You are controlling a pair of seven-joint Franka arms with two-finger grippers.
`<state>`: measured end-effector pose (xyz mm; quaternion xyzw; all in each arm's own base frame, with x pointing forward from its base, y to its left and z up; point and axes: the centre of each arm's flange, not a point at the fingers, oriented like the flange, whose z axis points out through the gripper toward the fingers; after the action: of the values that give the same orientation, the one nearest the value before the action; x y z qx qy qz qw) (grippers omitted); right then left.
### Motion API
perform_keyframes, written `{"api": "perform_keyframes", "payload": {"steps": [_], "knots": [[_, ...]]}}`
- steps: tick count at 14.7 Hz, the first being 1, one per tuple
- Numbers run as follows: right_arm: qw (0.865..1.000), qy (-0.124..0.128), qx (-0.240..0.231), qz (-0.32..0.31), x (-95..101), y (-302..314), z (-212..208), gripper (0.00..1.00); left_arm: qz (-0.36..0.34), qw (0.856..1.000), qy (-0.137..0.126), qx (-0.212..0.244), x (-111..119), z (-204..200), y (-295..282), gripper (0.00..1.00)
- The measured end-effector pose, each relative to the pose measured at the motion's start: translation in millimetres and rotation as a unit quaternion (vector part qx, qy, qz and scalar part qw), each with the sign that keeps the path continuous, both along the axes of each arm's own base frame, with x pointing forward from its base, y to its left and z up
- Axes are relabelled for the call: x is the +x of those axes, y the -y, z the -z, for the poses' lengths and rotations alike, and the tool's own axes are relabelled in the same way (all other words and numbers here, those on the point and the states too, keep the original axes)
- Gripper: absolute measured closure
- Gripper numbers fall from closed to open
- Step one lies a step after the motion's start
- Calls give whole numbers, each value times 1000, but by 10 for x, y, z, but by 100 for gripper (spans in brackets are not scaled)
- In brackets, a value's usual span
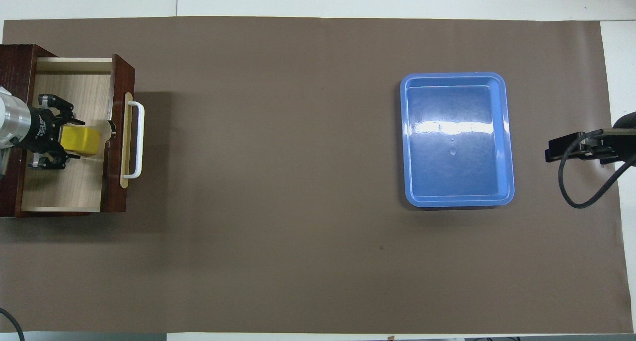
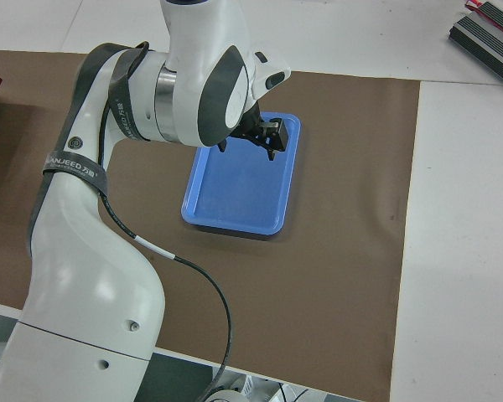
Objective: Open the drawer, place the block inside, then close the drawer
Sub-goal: 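Lower the block into the drawer with the left gripper while the right gripper retracts, then open the left gripper and lift it out of the drawer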
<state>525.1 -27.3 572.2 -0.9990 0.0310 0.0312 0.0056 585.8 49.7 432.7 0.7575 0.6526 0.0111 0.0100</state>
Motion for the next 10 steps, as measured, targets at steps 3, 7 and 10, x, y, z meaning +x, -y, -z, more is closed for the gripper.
{"api": "perform_keyframes", "payload": {"steps": [3,7,10], "knots": [[1000,0,-2,-9,-24,-19,-5,0,6,1000,5,5,48,-133,41,0],[1000,2,-9,-16,-20,-22,-11,0,6,1000,-6,4,194,-649,792,0],[1000,2,-9,-16,-19,-27,-11,0,13,1000,-14,10,156,-573,1568,0]]}}
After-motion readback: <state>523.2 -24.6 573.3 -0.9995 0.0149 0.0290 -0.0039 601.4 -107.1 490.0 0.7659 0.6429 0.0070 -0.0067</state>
